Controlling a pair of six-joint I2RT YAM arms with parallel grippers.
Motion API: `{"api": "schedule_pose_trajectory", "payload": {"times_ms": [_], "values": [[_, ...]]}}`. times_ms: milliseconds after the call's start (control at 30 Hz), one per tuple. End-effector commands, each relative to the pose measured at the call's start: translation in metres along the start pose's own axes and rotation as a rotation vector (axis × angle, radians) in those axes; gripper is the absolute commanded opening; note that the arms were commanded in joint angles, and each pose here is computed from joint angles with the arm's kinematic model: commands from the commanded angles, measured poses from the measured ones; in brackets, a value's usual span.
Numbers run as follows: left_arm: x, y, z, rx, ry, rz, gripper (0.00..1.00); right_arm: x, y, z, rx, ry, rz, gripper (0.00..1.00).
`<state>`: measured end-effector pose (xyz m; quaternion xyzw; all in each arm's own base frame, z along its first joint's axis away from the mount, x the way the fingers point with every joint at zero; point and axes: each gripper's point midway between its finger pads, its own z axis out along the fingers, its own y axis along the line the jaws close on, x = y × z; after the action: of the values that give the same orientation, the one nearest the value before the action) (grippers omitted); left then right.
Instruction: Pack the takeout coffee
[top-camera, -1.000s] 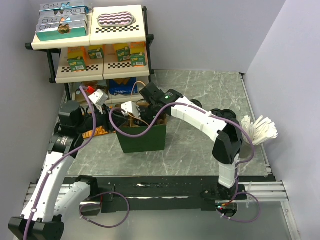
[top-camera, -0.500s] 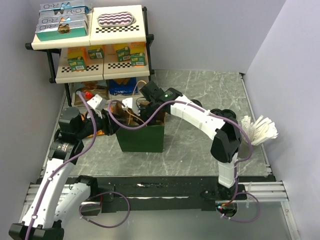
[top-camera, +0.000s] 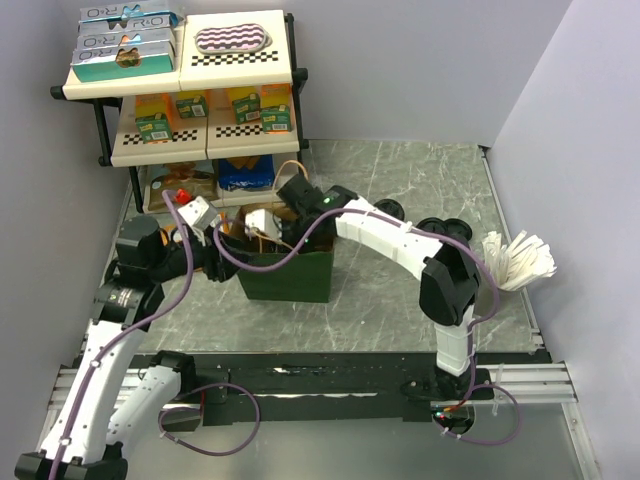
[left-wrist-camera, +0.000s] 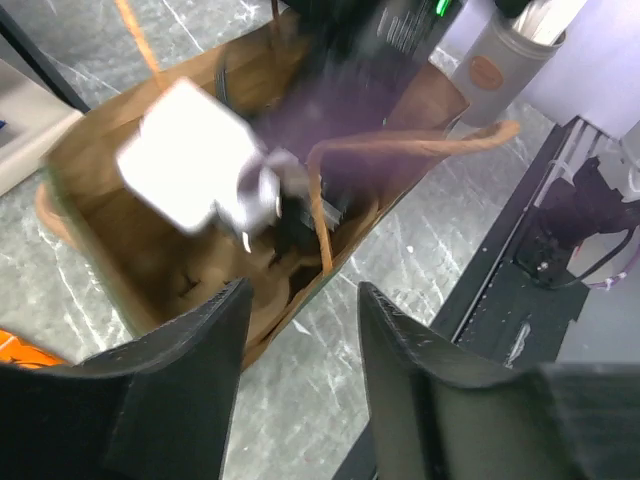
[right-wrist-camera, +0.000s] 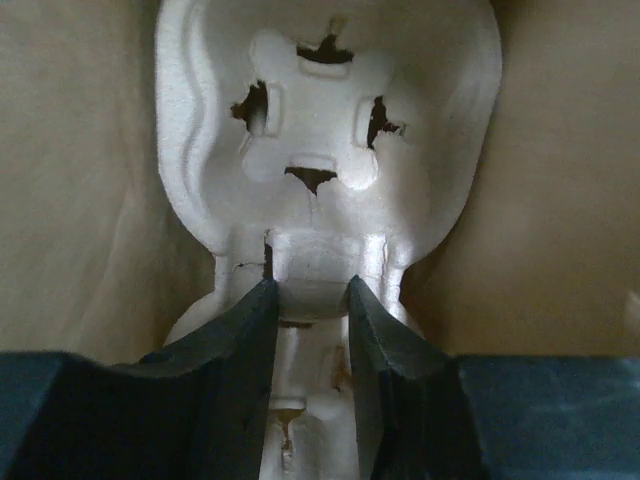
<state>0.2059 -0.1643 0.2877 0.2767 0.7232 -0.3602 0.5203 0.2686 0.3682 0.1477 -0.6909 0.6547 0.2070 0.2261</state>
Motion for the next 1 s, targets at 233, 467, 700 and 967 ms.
{"api": "schedule_pose_trajectory", "payload": {"times_ms": [233, 467, 700, 967], "values": [[-0.053, -0.005, -0.068, -0.263, -0.043, 0.289, 0.79, 0.016, 0.002, 0.009, 0.087, 0.063, -0.094, 0.0], [-0.092, 0.003, -0.081, -0.385, -0.154, 0.237, 0.88, 0.02, 0.001, 0.02, 0.113, 0.053, -0.104, 0.0], [-0.133, 0.023, -0.086, -0.501, -0.225, 0.282, 0.92, 0.035, 0.018, 0.026, 0.049, 0.078, -0.103, 0.18], [-0.134, 0.026, -0.066, -0.437, -0.213, 0.21, 0.96, 0.018, 0.025, 0.0, 0.055, 0.02, -0.118, 0.51]]}}
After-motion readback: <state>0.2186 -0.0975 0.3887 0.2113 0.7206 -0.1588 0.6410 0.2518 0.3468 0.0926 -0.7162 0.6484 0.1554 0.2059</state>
